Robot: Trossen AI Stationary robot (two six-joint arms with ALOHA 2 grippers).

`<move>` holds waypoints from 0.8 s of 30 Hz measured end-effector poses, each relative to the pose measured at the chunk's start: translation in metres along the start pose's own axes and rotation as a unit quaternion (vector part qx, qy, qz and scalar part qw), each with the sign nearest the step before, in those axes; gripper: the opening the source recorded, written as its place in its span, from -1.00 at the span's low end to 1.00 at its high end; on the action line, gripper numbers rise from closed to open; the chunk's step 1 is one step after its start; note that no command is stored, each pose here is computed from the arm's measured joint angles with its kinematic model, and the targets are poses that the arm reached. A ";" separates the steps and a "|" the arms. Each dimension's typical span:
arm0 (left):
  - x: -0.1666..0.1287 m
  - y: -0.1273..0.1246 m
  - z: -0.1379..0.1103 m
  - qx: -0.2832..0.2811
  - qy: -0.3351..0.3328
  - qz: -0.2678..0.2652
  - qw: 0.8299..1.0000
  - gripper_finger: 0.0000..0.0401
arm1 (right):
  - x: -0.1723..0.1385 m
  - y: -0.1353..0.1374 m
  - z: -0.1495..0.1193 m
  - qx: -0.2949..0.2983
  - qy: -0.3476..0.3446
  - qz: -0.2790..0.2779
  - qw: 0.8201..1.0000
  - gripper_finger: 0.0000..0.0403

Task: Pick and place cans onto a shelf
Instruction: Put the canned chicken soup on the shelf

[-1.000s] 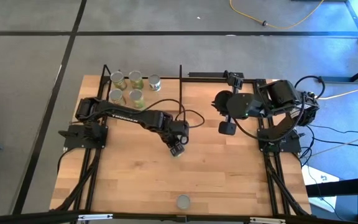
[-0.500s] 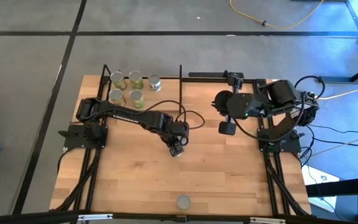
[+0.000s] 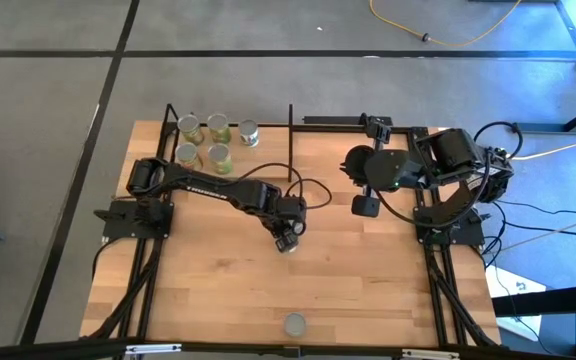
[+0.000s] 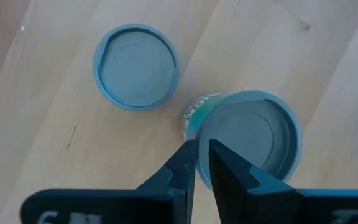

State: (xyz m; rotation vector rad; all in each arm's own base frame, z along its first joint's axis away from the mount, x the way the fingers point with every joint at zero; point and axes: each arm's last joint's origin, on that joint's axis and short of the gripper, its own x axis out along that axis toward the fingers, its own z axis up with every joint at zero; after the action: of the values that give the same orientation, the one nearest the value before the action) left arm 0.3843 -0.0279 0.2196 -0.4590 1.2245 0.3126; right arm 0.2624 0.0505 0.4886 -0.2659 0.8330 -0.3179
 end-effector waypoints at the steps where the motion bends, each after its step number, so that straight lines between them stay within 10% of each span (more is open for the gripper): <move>1: 0.000 0.000 0.000 0.000 0.000 0.000 1.000 -0.80 | 0.000 0.000 0.000 0.000 0.000 0.000 1.000 -0.83; 24: 0.009 0.001 -0.002 -0.001 0.012 0.006 1.000 -0.99 | 0.000 0.000 0.000 0.000 0.000 0.000 1.000 -0.83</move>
State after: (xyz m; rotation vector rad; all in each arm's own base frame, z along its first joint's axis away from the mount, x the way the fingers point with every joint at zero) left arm 0.3854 -0.0282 0.2110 -0.4591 1.2497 0.3195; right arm 0.2624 0.0505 0.4886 -0.2657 0.8330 -0.3179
